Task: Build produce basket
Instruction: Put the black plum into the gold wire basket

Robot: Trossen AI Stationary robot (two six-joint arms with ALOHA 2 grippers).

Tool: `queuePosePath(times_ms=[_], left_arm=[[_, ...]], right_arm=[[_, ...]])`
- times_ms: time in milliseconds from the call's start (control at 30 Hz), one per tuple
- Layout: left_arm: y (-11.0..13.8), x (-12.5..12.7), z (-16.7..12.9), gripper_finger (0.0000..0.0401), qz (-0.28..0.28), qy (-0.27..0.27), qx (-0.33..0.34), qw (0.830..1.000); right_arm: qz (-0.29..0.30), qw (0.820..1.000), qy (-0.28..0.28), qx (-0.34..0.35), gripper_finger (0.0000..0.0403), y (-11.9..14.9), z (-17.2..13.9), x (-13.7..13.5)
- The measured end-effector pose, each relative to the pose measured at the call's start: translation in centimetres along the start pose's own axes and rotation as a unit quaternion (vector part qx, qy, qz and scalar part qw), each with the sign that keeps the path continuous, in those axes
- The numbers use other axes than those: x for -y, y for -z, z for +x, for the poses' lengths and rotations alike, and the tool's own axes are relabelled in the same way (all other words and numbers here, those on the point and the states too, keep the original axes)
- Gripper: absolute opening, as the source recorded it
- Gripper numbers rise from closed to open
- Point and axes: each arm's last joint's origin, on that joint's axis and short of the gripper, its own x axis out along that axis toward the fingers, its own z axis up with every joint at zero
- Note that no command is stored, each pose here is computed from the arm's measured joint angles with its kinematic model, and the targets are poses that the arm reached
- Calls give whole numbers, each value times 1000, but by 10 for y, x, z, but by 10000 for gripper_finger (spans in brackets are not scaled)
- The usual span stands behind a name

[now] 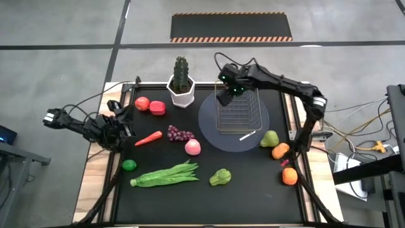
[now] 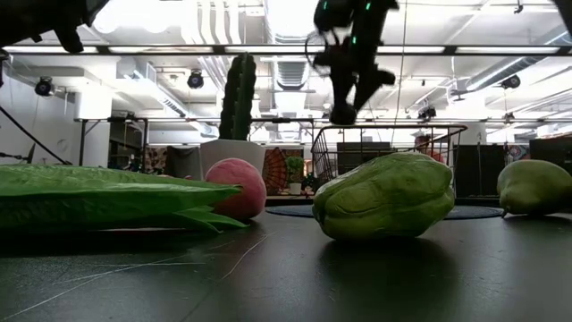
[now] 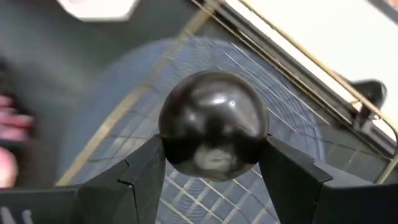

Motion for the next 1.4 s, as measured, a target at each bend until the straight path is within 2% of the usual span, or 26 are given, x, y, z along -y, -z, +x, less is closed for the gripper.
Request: queuePosePath(times_ms=[333, 533, 867, 1133, 1400], left_arm=[[0, 0, 0, 2, 0, 0, 0, 1000], [0, 0, 0, 2, 0, 0, 0, 1000], [0, 0, 0, 2, 0, 0, -1, 1000], [0, 0, 0, 2, 0, 1, -1, 1000], [0, 0, 0, 2, 0, 1, -1, 1000]], right_arm=[[-28, 996, 23, -84, 219, -6, 66, -1], [-42, 993, 31, -110, 219, -5, 89, -5], [-51, 993, 33, -103, 219, -8, 97, -4], [-21, 996, 32, -84, 221, -13, 99, -2], [-16, 996, 51, -75, 272, -14, 100, -1]])
